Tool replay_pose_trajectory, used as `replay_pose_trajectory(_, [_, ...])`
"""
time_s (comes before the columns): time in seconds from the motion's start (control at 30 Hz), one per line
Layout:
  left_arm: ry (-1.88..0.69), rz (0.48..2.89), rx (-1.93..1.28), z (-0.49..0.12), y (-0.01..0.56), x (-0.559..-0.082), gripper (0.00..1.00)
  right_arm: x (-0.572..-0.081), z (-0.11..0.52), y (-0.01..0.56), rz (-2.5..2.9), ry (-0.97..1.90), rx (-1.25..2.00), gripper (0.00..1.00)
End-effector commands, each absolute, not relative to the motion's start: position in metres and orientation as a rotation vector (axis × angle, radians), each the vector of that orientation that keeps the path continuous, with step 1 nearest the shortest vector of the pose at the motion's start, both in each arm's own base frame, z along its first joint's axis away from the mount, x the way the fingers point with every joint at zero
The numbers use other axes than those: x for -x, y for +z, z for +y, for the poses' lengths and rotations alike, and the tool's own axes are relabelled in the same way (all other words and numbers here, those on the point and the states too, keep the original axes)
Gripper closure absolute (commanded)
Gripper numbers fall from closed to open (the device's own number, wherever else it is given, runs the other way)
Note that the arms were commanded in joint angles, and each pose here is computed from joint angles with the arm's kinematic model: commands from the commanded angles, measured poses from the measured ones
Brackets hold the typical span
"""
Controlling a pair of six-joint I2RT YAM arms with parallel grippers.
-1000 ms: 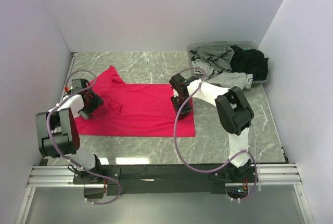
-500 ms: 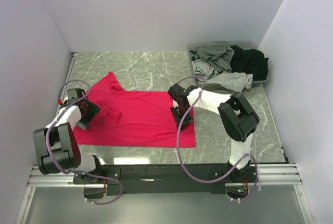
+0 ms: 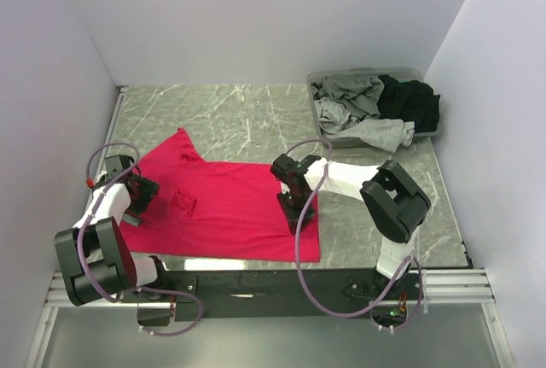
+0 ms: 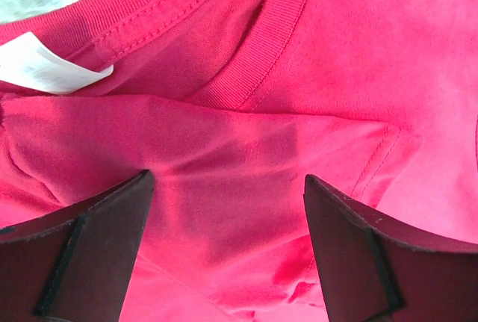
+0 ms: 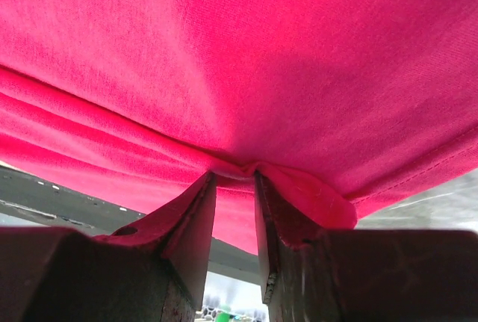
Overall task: Fold and stack the t-shirts
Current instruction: Fold the tshirt
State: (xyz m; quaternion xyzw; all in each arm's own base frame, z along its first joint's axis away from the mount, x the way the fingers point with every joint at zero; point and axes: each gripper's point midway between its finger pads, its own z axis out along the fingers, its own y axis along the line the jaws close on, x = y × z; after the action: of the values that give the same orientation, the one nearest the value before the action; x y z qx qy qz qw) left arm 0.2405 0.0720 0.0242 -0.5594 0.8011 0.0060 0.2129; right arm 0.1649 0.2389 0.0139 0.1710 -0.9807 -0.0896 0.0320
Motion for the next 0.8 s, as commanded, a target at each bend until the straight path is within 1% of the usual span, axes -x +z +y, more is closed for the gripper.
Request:
replay_pose_trajectory(0.0, [0.1,2.269,1.647,0.069,0.015,-0.21,0.11,-0.149,0.225,0.007,-2.997,-0.182,-0.521,0.65])
replay_pose_trajectory(0.17, [0.107,2.242,1.626,0.075,0.029,-0.22,0.1,-0.166,0.231,0.029,-3.072,-0.177,-0.551,0.64])
replay_pose_trajectory(0.2, [0.096,2.222,1.612,0.078,0.037,-0.228,0.1,-0.168,0.23,0.035,-3.079,-0.161,-0.552,0.64])
replay_pose_trajectory(0.33, [0.087,2.174,1.584,0.087,0.06,-0.247,0.09,-0.198,0.236,0.071,-3.197,-0.142,-0.585,0.63])
replay_pose_trajectory(0.47, [0.079,2.112,1.556,0.097,0.083,-0.27,0.09,-0.225,0.226,0.095,-3.29,-0.106,-0.545,0.63])
replay_pose_trajectory(0.57, [0.069,2.057,1.534,0.104,0.1,-0.287,0.1,-0.254,0.21,0.106,-3.394,-0.071,-0.449,0.63])
replay_pose_trajectory(0.67, [0.052,2.016,1.482,0.109,0.115,-0.31,0.12,-0.289,0.19,0.116,-3.515,-0.071,-0.276,0.63])
replay_pose_trajectory(0.7, [0.027,1.993,1.439,0.107,0.126,-0.325,0.13,-0.307,0.184,0.12,-3.575,-0.093,-0.203,0.63])
replay_pose_trajectory(0.77, [0.014,1.996,1.366,0.104,0.137,-0.346,0.15,-0.323,0.177,0.125,-3.629,-0.099,-0.135,0.63])
